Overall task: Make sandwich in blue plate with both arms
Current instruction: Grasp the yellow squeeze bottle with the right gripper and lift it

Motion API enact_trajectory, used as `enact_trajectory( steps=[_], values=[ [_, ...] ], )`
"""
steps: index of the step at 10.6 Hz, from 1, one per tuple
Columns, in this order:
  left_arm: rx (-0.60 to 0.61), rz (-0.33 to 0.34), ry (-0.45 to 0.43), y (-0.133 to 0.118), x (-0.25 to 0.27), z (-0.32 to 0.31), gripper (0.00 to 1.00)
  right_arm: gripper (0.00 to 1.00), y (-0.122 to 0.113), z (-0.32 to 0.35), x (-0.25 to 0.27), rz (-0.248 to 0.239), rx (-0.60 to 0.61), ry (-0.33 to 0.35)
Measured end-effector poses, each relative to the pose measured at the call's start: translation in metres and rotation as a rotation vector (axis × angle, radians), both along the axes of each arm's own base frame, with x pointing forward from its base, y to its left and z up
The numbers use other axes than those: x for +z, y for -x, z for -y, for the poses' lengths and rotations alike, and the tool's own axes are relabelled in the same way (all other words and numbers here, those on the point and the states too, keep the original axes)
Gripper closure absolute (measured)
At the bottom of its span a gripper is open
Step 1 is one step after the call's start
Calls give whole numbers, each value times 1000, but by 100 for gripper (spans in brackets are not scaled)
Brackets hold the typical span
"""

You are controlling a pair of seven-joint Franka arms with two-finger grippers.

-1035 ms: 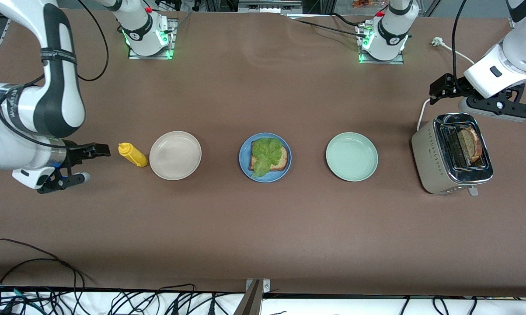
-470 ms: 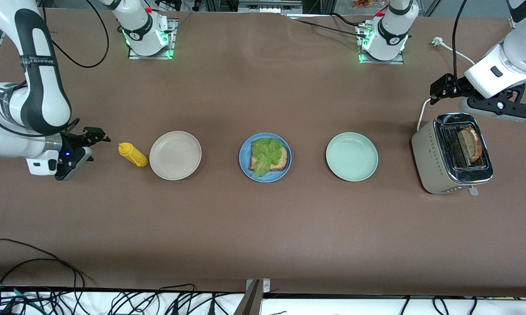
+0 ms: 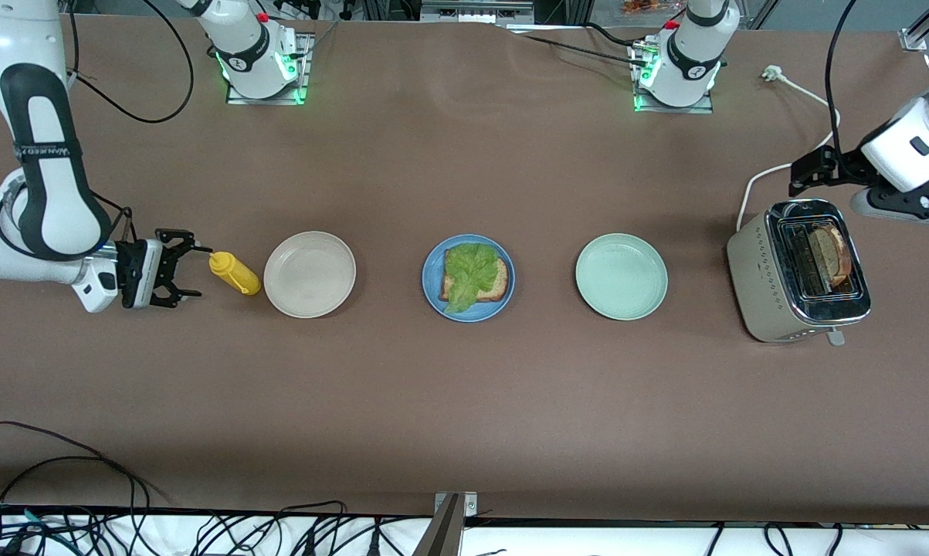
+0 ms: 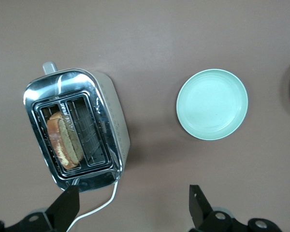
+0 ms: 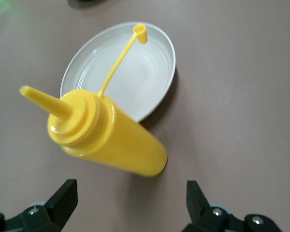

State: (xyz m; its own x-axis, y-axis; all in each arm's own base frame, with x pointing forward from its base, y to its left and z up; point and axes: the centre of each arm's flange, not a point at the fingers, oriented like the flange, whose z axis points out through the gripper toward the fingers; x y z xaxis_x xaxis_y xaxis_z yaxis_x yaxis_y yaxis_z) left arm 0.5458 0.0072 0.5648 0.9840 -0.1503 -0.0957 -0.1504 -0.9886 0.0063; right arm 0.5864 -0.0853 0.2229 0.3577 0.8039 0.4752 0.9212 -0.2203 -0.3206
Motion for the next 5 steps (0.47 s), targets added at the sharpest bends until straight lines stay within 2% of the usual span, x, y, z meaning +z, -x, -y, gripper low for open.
enact_trajectory(
  steps=[1,2,4,5],
  values=[
    [10,2,0,-4,-5,-9,0,0,0,-2,-11,67,40,-70],
    [16,9,0,-9,-12,-18,0,0,-1,-5,-20,113,58,-122],
    [10,10,-1,-19,-29,-39,0,0,2,-13,-31,145,82,-206],
    [15,7,-3,-23,-36,-48,0,0,4,-16,-35,145,91,-242]
  ],
)
